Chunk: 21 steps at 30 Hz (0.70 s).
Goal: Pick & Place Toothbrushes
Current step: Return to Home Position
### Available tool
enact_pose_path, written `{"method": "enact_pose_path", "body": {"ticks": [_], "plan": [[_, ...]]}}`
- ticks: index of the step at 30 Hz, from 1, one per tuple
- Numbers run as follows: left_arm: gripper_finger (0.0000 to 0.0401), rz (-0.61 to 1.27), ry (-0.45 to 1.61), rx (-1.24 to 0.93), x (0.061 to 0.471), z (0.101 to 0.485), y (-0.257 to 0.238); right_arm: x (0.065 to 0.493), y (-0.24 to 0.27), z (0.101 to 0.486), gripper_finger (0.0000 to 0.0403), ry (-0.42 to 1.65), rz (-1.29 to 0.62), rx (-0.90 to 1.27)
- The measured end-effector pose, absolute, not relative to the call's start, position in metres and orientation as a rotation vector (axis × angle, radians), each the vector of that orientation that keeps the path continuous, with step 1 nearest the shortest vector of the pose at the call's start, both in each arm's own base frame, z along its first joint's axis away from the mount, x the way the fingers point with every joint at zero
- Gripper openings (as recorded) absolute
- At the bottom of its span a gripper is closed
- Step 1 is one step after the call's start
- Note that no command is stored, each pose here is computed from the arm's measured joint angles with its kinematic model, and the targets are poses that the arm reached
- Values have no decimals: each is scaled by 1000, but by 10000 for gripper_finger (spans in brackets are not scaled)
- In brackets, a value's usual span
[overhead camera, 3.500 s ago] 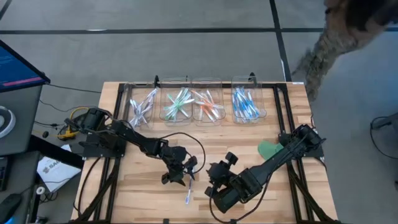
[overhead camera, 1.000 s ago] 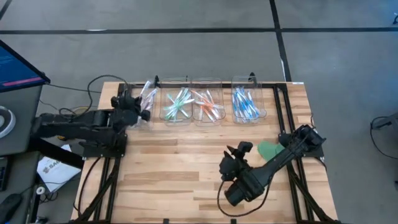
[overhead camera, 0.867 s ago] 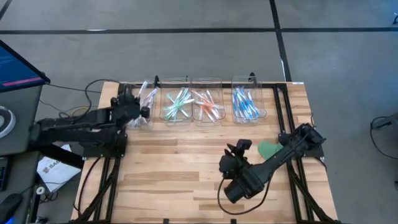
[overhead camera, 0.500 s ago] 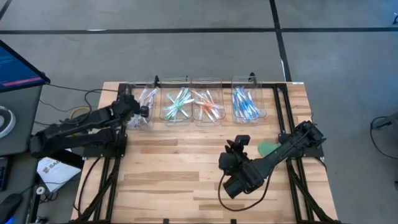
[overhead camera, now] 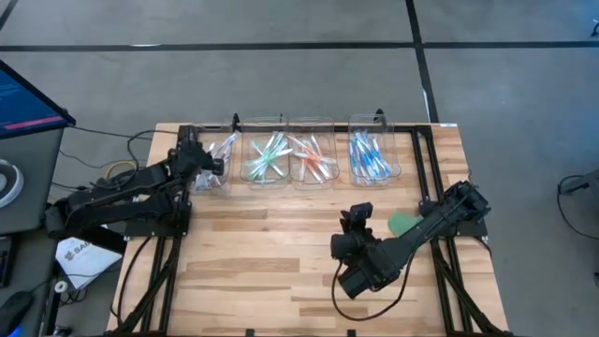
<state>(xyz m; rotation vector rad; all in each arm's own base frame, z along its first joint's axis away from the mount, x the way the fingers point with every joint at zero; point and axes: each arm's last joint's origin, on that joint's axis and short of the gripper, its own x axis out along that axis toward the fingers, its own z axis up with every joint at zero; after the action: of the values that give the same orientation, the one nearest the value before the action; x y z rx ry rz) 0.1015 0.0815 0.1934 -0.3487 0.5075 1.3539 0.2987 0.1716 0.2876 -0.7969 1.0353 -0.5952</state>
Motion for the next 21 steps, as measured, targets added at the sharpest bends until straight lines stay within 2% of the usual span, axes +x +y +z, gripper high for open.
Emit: {"method": "enact_pose_path", "body": {"ticks": [6,11,16,18,21], "plan": [[106,1280,489,-239,106,202,80,275,143,330,120,965,-609,-768],[106,1219,477,-193,108,206,74,218,87,350,120,911,-712,-610],[106,1157,420,-176,110,212,67,156,35,332,120,750,-853,-294],[106,1111,390,-146,112,217,64,143,27,319,120,683,-807,-185],[106,987,340,-102,116,224,59,133,23,298,120,606,-626,-135]]}}
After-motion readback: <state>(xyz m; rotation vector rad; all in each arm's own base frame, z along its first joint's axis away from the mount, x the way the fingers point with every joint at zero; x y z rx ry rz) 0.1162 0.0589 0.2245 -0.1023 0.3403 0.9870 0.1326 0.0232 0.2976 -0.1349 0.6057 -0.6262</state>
